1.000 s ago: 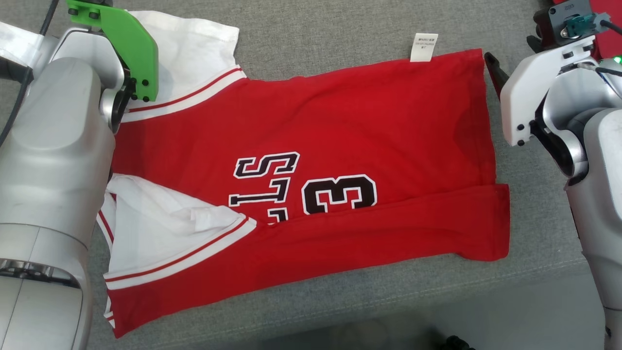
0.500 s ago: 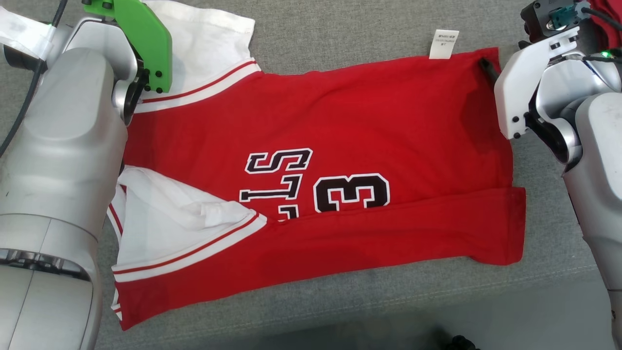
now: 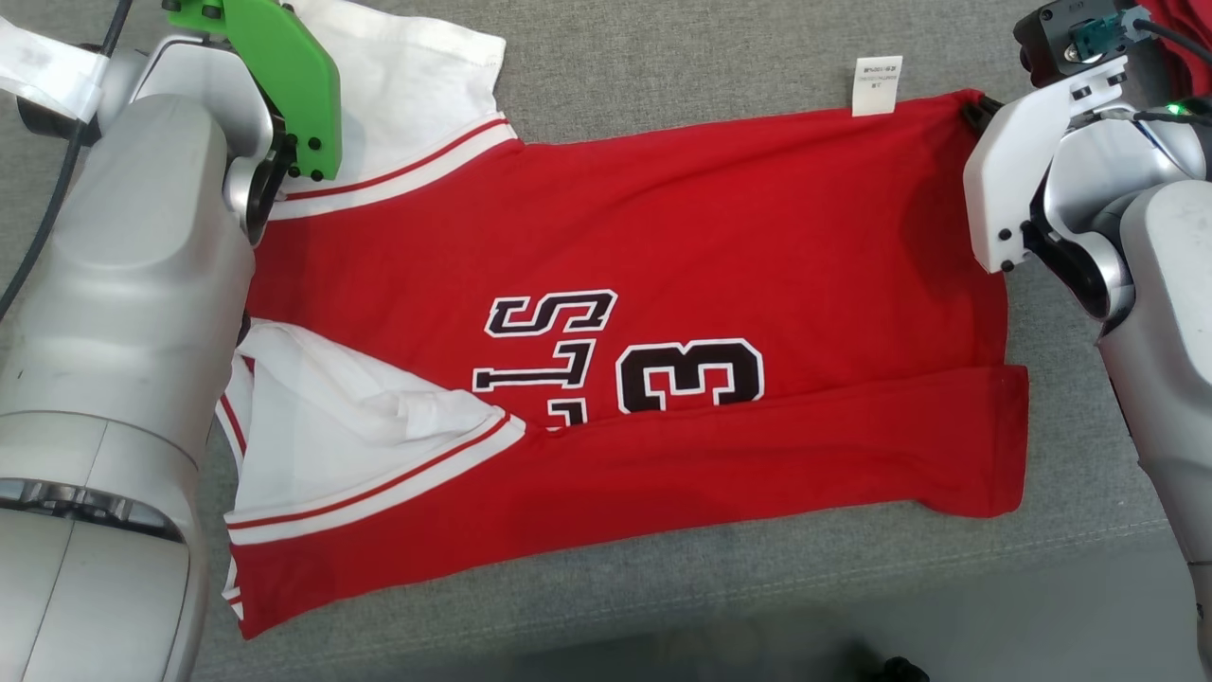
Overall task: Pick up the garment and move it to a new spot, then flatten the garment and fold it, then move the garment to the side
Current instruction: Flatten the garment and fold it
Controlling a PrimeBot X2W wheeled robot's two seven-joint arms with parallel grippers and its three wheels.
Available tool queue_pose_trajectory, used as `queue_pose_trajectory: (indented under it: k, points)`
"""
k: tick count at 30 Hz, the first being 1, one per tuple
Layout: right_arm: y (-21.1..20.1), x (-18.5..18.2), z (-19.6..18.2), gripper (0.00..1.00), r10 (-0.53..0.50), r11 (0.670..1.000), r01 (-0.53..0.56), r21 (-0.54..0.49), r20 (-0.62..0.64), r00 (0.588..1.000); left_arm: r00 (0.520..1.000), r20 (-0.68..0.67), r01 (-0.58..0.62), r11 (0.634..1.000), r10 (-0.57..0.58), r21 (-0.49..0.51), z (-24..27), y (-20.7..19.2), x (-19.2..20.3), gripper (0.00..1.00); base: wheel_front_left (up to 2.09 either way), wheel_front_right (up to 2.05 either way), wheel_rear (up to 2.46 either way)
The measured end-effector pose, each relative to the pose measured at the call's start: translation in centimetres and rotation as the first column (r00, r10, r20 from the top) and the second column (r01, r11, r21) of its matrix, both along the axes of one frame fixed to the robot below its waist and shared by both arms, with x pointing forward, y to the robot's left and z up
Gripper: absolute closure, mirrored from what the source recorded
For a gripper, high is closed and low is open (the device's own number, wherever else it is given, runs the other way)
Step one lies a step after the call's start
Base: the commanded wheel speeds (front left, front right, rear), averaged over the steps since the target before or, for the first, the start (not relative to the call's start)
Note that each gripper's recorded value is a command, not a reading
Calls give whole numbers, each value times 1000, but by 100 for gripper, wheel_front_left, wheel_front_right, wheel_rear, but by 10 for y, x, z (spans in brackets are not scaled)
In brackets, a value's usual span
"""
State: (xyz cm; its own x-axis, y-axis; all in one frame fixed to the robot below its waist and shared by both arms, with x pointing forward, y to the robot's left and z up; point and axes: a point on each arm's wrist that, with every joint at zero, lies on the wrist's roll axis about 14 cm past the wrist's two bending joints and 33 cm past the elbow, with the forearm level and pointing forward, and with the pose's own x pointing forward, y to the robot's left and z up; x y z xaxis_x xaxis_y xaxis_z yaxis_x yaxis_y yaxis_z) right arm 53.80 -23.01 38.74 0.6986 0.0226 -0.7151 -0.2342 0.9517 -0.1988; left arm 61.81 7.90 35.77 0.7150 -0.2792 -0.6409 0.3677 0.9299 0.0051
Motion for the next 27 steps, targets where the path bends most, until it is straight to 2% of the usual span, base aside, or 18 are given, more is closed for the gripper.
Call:
queue_pose_trajectory:
  k: [8, 16, 23, 27]
  points:
    - [7, 2, 9, 100, 13, 999, -16, 47, 63, 998, 989, 126, -63, 992, 77, -111, 31, 5, 9, 100, 0, 0, 0]
    - [11, -9, 19, 100, 35, 996, -43, 74, 105, 994, 955, 253, -88, 960, 157, -266, 63, 10, -1, 100, 0, 0, 0]
    - [23, -22, 36, 100, 84, 992, -97, 83, 149, 985, 928, 314, -80, 930, 201, -360, 82, 11, -33, 100, 0, 0, 0]
    - [25, -32, 46, 100, 113, 989, -127, 71, 172, 979, 915, 334, -92, 924, 225, -372, 91, 20, -56, 100, 0, 0, 0]
